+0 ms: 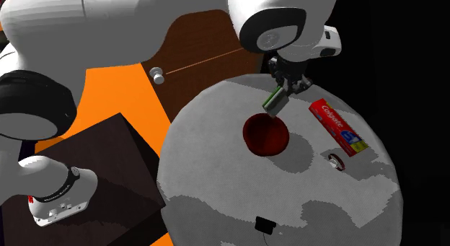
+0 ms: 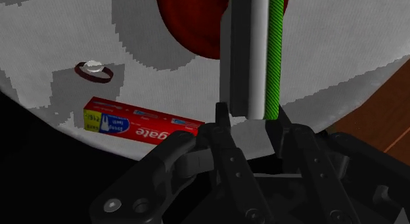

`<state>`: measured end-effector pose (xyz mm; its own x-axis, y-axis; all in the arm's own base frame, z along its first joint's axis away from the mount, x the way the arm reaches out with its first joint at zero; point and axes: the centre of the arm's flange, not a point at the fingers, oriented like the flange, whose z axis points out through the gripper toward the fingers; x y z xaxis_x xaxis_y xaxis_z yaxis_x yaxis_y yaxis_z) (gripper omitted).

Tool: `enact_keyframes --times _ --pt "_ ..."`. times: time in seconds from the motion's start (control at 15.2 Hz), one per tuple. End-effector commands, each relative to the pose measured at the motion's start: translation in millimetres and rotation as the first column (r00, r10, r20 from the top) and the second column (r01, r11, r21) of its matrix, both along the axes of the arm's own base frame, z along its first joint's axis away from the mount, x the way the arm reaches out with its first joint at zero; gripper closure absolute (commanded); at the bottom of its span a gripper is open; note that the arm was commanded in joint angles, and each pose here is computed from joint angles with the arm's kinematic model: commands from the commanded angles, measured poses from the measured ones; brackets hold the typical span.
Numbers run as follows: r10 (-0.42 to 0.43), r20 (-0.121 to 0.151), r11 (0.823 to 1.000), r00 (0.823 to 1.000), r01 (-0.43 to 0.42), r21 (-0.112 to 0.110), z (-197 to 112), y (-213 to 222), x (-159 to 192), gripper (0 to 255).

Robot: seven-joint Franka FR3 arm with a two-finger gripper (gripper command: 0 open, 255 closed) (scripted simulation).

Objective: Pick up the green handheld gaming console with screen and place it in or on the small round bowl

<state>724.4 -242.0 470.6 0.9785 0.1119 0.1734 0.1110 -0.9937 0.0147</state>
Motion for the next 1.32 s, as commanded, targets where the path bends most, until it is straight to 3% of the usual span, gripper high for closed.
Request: enact_keyframes --times 0.0,1.25 --pt "0.002 0.000 1.000 1.000 -0.002 0.000 0.8 -12.1 4.3 255" --pt "0.002 0.000 1.000 1.000 -0.002 0.000 -99.5 -12.1 4.3 255"
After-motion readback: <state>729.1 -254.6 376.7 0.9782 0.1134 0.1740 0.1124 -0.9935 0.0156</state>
